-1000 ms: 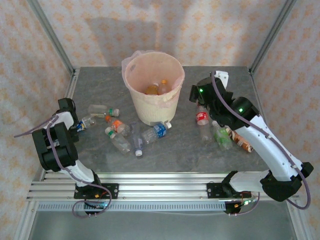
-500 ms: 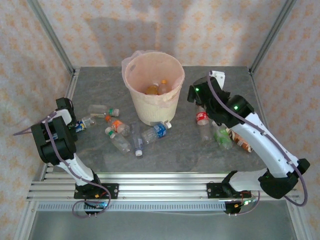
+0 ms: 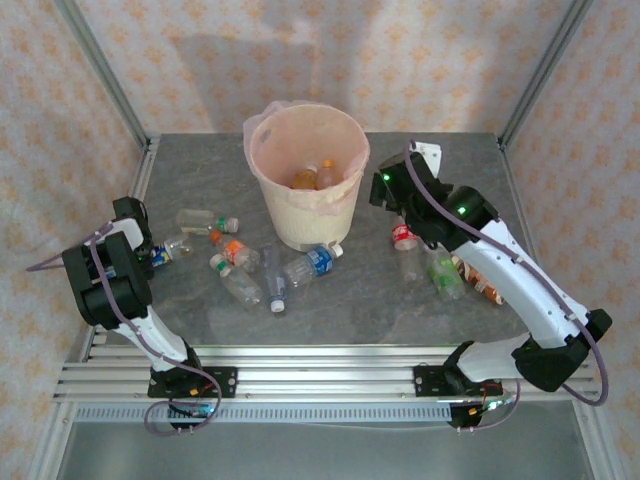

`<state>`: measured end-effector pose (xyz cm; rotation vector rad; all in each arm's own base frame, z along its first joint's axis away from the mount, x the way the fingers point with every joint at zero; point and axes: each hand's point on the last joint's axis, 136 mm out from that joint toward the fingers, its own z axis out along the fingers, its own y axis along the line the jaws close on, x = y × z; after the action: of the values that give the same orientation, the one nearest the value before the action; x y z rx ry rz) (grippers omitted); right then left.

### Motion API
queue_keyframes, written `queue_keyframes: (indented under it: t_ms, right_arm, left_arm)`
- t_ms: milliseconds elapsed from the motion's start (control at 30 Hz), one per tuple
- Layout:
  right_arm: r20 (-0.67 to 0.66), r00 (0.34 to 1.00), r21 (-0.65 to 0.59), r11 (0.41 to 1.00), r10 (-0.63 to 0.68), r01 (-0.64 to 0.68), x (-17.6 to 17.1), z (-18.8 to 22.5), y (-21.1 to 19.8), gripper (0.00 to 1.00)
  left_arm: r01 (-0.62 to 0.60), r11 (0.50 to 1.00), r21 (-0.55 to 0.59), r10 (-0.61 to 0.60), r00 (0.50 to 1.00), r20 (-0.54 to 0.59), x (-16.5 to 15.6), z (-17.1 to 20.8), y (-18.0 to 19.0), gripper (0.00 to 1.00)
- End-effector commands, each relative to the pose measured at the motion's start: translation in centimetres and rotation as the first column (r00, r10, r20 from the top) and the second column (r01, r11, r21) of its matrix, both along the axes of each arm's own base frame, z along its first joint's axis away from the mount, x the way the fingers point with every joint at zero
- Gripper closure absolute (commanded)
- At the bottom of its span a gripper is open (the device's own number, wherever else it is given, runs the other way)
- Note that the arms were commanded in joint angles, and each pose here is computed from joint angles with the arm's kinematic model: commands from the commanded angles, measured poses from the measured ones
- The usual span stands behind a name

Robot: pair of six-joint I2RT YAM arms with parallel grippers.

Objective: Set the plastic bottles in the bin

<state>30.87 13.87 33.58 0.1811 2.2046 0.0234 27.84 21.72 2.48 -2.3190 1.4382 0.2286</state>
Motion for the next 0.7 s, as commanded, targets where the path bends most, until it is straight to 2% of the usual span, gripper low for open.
queue_keyframes:
  t_ms: [0,133,367,467,667]
  right_arm:
    - [0.002,1.000,0.012,1.000,-0.020,0.020,-0.2,0.6,-0.5,0.01]
    - [0.007,1.000,0.018,1.000,-0.017,0.017,-0.4,0.6,-0.6,0.01]
    - [0.011,1.000,0.037,0.999,-0.005,0.005,-0.5,0.5,-0.3,0.01]
    - [0.011,1.000,0.039,0.999,-0.010,0.010,-0.6,0.3,-0.5,0.01]
    - [0.017,1.000,0.060,0.998,-0.009,0.008,-1.1,-0.1,-0.8,0.01]
  left_arm:
    - [-0.013,1.000,0.028,0.013,1.000,-0.003,-0.9,0.9,0.4,0.43]
    - [0.007,0.999,0.052,-0.008,1.000,0.022,-1.1,2.3,0.3,0.48]
    - [0.028,0.993,0.115,-0.043,0.990,0.134,-0.9,6.3,-0.5,0.48]
    - [0.067,0.985,0.160,-0.100,0.974,0.205,0.3,9.3,-1.3,0.49]
    - [0.163,0.935,0.316,-0.271,0.902,0.335,3.0,18.9,-3.7,0.48]
